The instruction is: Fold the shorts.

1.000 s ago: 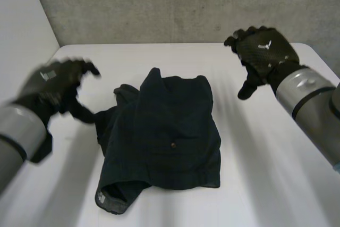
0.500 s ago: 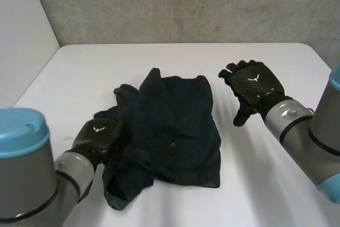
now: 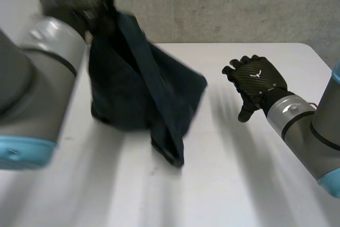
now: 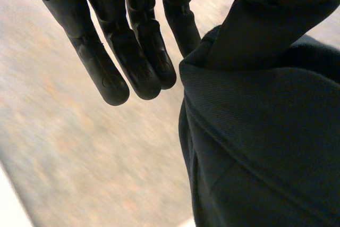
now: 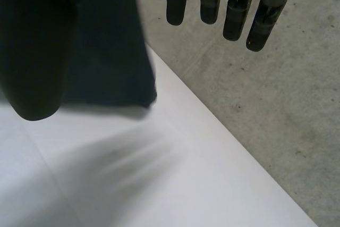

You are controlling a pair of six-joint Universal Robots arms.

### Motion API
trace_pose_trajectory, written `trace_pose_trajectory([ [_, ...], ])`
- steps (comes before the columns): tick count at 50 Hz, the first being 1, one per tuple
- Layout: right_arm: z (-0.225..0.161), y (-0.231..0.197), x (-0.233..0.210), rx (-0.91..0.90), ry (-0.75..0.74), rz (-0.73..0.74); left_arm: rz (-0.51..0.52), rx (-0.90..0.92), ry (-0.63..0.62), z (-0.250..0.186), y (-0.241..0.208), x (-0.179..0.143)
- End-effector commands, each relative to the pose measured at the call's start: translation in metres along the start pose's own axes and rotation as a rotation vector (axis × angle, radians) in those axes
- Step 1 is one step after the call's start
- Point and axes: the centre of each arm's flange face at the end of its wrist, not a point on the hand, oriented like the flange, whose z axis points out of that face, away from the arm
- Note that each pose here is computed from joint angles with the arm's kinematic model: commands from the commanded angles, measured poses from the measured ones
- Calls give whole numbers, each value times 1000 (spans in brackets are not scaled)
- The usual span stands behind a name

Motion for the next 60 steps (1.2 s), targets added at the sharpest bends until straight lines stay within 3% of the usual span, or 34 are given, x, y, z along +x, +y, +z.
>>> trace_pose_trajectory([
  [1,1,-3,2,10,4,0,98,207,-109,-10,-74,-38],
  [11,1,-6,3,19,7,-3,152,491,-122,-45,-157,-66],
  [19,-1,-8,-1,24,-1,-5,178,450,-120,-20,-140,-67],
  [26,0,-7,2,21,8,-9,169,269,69,13,-68,-4],
  [31,0,-6,4,17,13,-28,166,184,248,19,-15,67],
  [42,1,-4,4,11,15,-46,158,245,490,42,69,151],
  [46,2,-3,7,-1,45,-44,150,334,459,64,76,162],
  [54,7,-5,35,-34,192,-43,112,426,323,84,44,152],
  [60,11,-7,55,-32,236,-35,123,383,244,81,20,117],
])
